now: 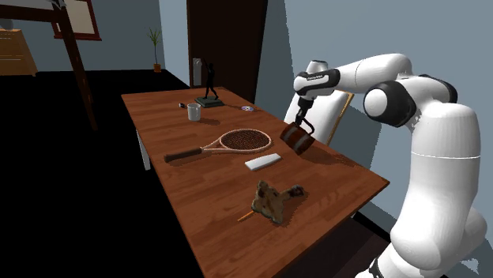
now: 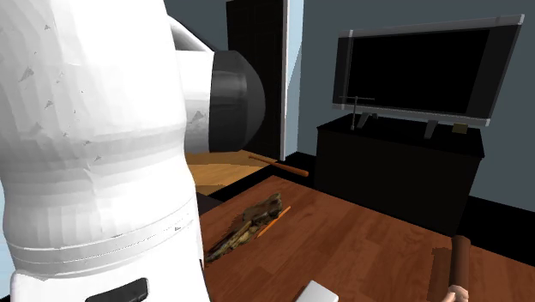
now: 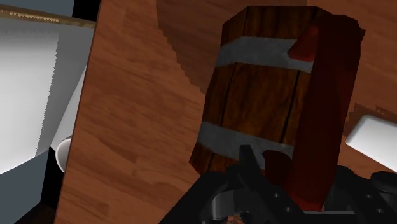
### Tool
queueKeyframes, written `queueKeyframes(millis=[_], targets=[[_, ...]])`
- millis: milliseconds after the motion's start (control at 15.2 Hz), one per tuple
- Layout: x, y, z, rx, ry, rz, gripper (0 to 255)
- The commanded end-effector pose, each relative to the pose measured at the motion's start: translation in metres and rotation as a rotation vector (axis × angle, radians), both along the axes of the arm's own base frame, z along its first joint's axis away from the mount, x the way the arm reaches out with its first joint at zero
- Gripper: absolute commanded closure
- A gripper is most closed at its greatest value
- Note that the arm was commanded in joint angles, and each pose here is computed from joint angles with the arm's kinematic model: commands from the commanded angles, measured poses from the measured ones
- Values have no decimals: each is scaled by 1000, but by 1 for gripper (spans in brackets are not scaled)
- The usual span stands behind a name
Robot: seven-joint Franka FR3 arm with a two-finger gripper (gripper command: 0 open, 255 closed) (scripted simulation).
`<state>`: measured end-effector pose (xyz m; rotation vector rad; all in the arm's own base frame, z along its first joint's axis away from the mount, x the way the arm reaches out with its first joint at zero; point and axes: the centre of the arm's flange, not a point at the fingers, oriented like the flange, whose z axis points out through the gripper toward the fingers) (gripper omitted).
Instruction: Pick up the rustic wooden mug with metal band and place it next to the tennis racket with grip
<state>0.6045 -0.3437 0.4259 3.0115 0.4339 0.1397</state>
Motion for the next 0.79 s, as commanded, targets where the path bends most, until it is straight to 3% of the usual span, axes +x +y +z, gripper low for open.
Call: queueKeyframes(millis=[0, 264, 330, 462, 594, 726], targets=[[-10, 1, -34, 62, 108, -6, 255], [-10, 1, -34, 62, 108, -6, 255], [-14, 6, -42, 61, 107, -6, 0], [-17, 13, -61, 58, 108, -7, 0], [-13, 6, -61, 59, 107, -7, 0], [-10, 1, -21, 62, 108, -6, 0]])
